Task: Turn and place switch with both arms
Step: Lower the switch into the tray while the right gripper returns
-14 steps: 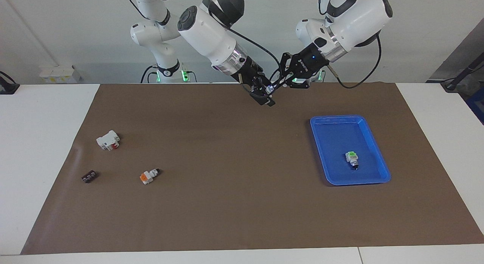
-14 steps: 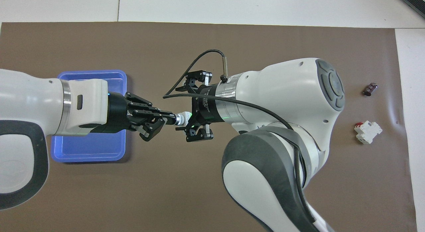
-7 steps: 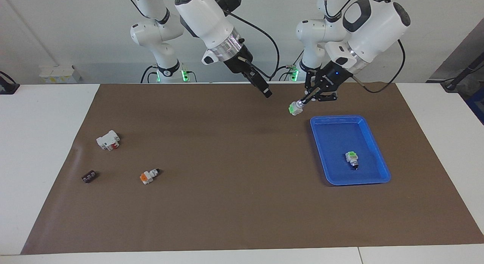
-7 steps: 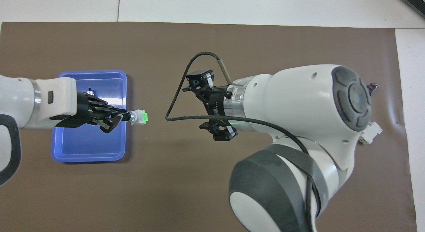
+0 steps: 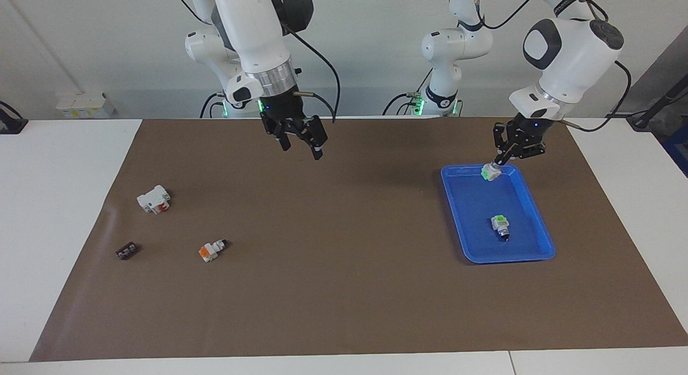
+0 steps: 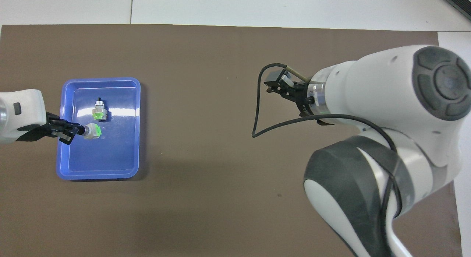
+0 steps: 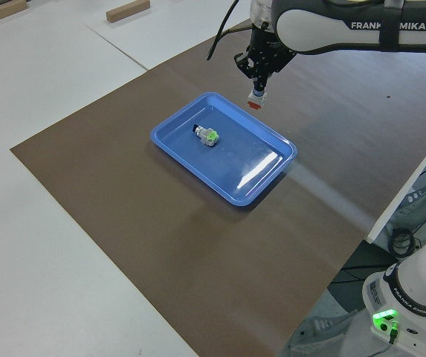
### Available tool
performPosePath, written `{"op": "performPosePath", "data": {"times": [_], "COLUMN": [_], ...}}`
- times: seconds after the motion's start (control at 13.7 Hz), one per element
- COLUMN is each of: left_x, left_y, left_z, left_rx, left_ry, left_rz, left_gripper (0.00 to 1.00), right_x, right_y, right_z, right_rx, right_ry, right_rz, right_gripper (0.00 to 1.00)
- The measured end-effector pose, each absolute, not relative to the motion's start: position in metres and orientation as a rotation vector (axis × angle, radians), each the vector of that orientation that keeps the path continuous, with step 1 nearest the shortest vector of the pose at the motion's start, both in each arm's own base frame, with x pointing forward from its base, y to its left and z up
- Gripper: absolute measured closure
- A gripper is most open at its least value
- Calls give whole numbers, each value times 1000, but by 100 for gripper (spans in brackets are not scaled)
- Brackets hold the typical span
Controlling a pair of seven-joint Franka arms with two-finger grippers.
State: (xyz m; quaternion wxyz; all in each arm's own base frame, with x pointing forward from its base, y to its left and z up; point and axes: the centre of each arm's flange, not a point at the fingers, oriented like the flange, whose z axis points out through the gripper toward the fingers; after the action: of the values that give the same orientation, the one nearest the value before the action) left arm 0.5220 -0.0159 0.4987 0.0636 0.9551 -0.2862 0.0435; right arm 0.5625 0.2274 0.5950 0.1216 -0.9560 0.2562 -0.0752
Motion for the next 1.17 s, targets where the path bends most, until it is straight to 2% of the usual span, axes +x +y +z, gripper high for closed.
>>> {"op": "performPosePath", "data": {"times": [0.22, 0.44, 0.8, 0.95, 1.17], "left_x": [530, 535, 524, 524, 537], "left_y": [-3, 20, 66, 75, 71], "left_z": [456, 406, 389, 391, 412], "left_rx": [2934, 2971, 3018, 3029, 3040], "left_ry": [-866, -826, -738, -714, -728], "left_rz": [96, 75, 26, 42, 107], "left_gripper": [90, 90, 90, 73, 37], "right_x": [580, 583, 557, 545, 534], "right_y": [159, 102, 17, -9, -16], "right_z": [593, 596, 627, 634, 658], "right_rx": [-2937, -3028, -3081, -3089, -3175], "right_ry": [438, 256, 184, 164, 147], "right_rz": [-268, -238, -156, -105, -38], "right_gripper": [0, 0, 0, 0, 0]}}
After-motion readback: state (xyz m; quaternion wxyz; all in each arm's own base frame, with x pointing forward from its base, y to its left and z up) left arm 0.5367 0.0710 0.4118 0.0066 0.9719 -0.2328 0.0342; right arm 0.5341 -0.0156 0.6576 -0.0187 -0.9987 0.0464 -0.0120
